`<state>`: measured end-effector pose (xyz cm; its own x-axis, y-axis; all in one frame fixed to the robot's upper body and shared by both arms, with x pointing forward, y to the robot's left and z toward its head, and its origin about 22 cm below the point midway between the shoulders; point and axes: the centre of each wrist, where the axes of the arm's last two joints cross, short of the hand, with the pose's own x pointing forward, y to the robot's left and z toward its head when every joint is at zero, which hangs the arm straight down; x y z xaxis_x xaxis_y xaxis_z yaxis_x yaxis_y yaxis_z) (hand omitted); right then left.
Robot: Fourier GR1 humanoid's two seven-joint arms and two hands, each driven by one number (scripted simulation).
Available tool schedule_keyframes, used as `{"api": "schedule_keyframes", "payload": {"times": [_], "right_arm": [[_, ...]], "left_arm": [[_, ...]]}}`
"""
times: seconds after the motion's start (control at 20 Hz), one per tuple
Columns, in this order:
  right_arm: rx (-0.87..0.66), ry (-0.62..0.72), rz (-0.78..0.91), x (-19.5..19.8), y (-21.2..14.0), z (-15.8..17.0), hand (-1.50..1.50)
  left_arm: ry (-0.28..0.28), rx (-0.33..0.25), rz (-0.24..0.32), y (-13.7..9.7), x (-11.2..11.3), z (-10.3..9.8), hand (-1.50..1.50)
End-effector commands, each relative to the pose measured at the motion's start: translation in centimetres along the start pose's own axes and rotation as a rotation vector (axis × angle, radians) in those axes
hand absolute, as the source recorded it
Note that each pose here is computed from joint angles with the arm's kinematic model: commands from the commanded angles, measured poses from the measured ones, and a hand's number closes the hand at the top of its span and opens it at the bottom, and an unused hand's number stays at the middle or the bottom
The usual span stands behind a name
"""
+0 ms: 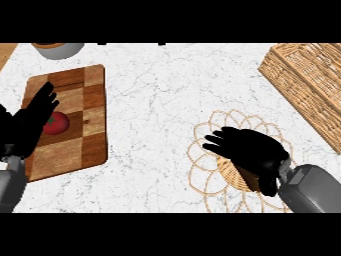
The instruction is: Pick the sweet potato from the placemat and place it in the basket
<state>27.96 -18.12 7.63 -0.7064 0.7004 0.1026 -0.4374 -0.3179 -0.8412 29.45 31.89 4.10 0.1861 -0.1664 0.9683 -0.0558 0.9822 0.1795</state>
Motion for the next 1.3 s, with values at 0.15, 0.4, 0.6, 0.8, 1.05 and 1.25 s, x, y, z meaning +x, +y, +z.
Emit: {"api": "schedule_keyframes", "payload": {"times": [0.15,0.4,0.6,0.8,1.05,1.25], "right_arm": [[0.010,-0.005,0.006,-1.7,0.9,0.0,-1.50],[0.017,-0.030,-0.011,-2.5,0.4,0.0,-1.50],[0.046,-0.086,-0.047,-2.4,1.7,0.7,-1.50],[0.051,-0.090,-0.034,-3.6,0.8,0.4,-1.50],[0.041,-0.057,0.023,-4.3,3.1,-0.1,-1.50],[0.041,-0.006,0.058,-2.9,3.3,-0.3,-1.50]], "left_arm": [[0.001,-0.005,0.009,-1.9,-0.1,0.2,0.00],[0.013,0.002,-0.015,0.9,1.0,0.8,0.00],[-0.001,0.010,0.029,-0.3,0.4,-1.2,0.00],[0.000,-0.005,0.002,-1.1,0.7,-0.2,0.00],[0.007,-0.008,-0.003,-1.0,-1.9,-0.8,0.00],[0.003,0.018,-0.003,0.1,-0.3,0.1,0.00]]}}
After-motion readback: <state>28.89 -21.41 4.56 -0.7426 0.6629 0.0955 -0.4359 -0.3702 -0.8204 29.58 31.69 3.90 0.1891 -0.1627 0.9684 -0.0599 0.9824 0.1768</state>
